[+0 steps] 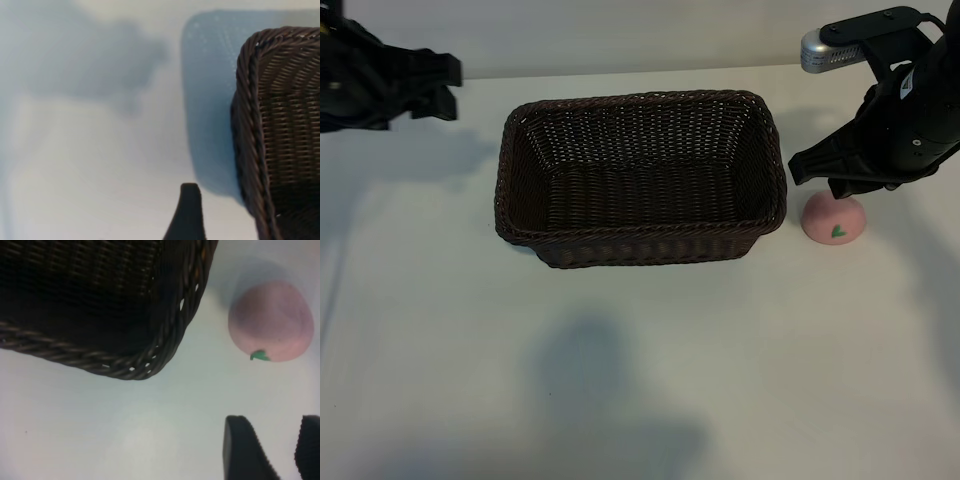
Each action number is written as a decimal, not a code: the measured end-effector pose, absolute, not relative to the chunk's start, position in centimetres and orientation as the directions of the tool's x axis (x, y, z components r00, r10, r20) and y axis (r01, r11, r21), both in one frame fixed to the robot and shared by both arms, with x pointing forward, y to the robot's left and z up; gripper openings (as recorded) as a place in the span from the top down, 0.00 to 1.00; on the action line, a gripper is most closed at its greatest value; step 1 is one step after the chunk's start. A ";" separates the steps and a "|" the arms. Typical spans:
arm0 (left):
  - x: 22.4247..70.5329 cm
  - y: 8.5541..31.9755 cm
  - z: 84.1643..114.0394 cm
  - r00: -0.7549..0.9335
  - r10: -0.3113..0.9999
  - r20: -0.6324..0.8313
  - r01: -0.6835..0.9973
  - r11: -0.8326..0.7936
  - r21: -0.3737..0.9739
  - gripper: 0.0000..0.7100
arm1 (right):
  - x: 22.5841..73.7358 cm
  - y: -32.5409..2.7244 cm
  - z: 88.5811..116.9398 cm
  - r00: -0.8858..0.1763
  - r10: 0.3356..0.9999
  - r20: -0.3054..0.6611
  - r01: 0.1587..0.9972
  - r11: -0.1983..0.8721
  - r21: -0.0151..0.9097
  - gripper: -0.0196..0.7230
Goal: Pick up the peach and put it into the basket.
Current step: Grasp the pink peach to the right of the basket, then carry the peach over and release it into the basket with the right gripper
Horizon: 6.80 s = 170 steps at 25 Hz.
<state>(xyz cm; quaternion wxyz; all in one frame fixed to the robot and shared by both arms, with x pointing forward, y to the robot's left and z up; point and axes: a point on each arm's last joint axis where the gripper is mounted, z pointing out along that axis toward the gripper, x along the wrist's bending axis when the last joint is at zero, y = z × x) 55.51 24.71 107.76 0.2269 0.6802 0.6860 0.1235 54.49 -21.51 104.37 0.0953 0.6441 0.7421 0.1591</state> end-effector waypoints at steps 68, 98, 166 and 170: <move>26.2 30.3 105.0 -0.099 0.995 0.028 0.690 0.048 0.722 0.16 | 54.6 -21.5 104.4 -0.172 0.984 0.050 0.919 0.142 0.369 0.57; 22.7 29.3 104.2 -0.041 0.998 -0.039 0.564 0.055 0.824 0.16 | 57.4 -21.7 99.6 -0.168 0.985 -0.026 0.934 0.168 0.315 0.26; 22.6 29.3 104.1 -0.041 0.998 -0.040 0.567 0.056 0.822 0.16 | 60.4 -22.9 92.7 -0.113 0.993 -0.024 0.956 0.116 0.270 0.92; 22.6 29.3 104.1 -0.041 0.998 -0.040 0.567 0.056 0.822 0.16 | 60.1 -23.0 94.0 -0.111 0.994 -0.022 0.948 0.112 0.298 0.92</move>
